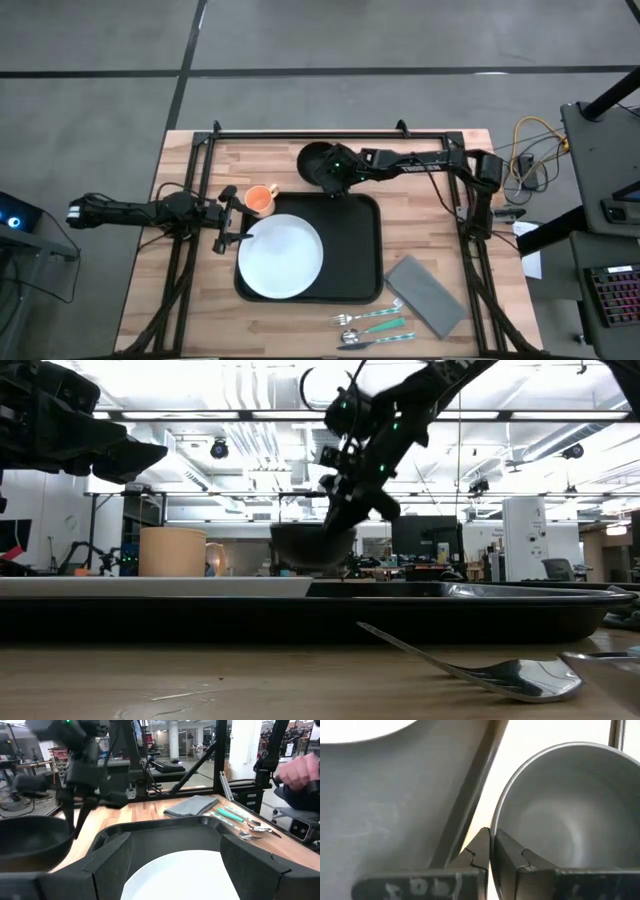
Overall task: Set up tray
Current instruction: Put the black bowl on top of the white plate on the black tray
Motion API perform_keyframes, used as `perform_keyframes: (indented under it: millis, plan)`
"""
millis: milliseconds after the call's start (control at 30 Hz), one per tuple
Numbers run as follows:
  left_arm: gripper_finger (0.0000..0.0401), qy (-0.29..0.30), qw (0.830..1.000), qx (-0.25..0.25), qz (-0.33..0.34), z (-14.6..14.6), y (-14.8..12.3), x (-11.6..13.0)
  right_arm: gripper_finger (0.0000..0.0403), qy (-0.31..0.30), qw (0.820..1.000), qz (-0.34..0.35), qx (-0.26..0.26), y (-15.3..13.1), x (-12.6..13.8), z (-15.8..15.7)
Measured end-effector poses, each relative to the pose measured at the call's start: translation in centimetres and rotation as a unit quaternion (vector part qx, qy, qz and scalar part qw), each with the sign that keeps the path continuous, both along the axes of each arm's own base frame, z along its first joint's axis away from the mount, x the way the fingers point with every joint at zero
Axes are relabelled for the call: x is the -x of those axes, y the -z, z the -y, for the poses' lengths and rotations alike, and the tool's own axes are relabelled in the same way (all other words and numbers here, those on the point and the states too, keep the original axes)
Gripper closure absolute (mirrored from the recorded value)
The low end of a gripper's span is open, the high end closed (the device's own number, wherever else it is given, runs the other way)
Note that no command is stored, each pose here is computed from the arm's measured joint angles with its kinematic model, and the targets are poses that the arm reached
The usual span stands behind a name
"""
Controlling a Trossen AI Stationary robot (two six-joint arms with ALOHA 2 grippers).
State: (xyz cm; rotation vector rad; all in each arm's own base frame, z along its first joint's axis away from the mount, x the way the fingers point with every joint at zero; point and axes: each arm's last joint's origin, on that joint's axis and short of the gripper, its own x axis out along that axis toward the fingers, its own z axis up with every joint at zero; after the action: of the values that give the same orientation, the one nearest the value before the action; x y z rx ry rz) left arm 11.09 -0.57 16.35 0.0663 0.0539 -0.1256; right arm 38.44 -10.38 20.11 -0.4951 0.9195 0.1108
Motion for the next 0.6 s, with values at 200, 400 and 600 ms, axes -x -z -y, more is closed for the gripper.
perform_keyframes:
  millis: [200, 400, 600]
  plan:
    - [0.0122, 0.000, 1.000, 0.000, 0.000, 0.0, 0.0, 0.0, 0.0394, -0.027, 0.999, 0.029, -0.004, -2.6, 0.2, -3.2]
    - [0.0122, 0.000, 1.000, 0.000, 0.000, 0.0, 0.0, 0.0, 0.0394, -0.102, 0.995, 0.011, -0.001, -3.0, 0.3, -7.7]
    - [0.0122, 0.000, 1.000, 0.000, 0.000, 0.0, 0.0, 0.0, 0.0394, -0.169, 0.985, 0.030, 0.010, -3.3, -0.1, -11.1]
